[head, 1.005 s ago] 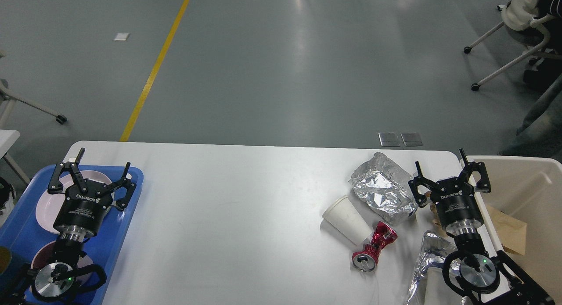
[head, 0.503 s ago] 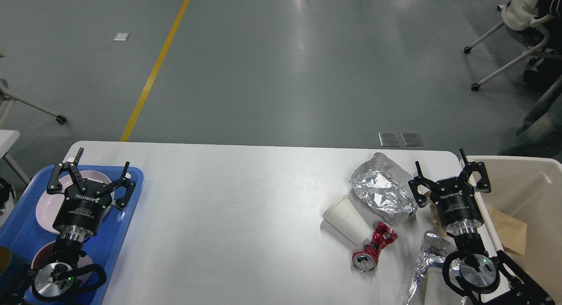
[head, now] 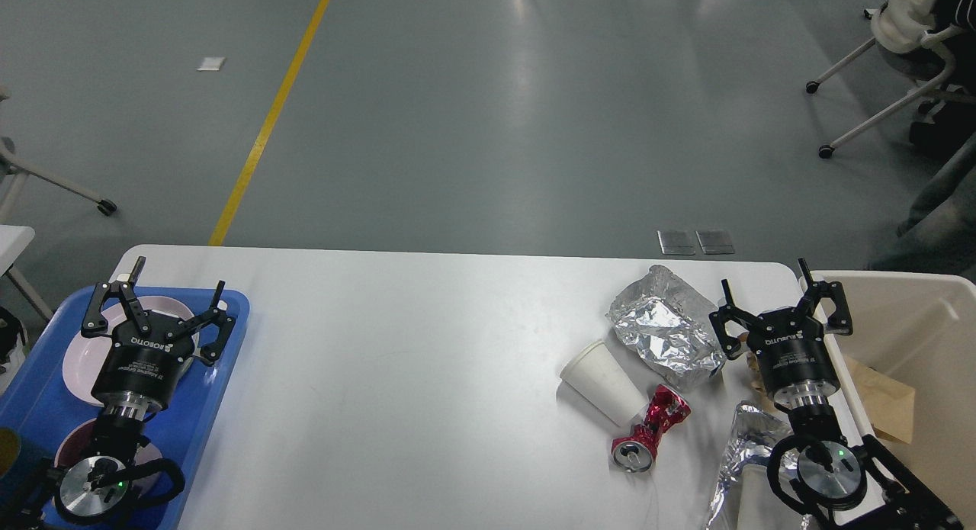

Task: Tidy desktop
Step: 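Raise the right gripper out of the bin over the brown paper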

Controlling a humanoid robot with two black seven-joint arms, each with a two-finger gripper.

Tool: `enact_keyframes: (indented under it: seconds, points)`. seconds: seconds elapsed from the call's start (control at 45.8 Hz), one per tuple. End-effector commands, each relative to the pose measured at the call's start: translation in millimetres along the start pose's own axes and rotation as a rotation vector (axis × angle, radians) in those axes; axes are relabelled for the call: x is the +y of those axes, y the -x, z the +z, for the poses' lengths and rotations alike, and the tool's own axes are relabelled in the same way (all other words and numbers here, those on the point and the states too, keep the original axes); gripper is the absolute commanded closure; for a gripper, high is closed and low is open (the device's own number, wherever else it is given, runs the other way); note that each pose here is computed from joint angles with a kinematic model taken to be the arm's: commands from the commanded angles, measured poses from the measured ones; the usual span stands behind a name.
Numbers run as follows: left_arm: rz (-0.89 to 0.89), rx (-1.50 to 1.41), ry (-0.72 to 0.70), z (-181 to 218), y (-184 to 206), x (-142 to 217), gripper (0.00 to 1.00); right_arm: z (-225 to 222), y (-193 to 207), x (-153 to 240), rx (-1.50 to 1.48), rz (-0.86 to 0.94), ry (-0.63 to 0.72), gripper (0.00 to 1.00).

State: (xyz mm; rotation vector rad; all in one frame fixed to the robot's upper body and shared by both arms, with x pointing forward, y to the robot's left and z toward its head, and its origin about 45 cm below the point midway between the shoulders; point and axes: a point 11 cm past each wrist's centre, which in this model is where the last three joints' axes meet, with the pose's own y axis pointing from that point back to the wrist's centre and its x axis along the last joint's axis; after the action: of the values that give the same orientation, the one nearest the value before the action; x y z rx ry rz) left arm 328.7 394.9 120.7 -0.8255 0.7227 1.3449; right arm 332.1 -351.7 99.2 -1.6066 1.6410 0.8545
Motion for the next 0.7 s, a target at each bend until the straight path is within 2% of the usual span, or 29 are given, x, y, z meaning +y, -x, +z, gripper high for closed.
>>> enact_keyframes:
  seconds: [0.0, 0.219, 0.306, 0.437, 0.677]
  points:
    - [0.0, 0.0, 0.0, 0, 0, 0, 0.03, -17, 10, -15, 0.018, -0.029, -0.021, 0.0]
    - [0.0, 0.0, 0.0, 0, 0, 0, 0.03, -77, 19, -38, 0.134, -0.044, -0.079, 0.0]
    - [-0.001, 0.0, 0.0, 0, 0, 0, 0.03, -79, 12, -37, 0.163, 0.001, -0.026, 0.0]
    - [-0.001, 0.0, 0.001, 0, 0, 0, 0.03, -70, 7, -39, 0.191, 0.027, 0.189, 0.0]
    - [-0.002, 0.0, 0.001, 0, 0, 1, 0.03, -66, 6, -38, 0.179, 0.028, 0.184, 0.0]
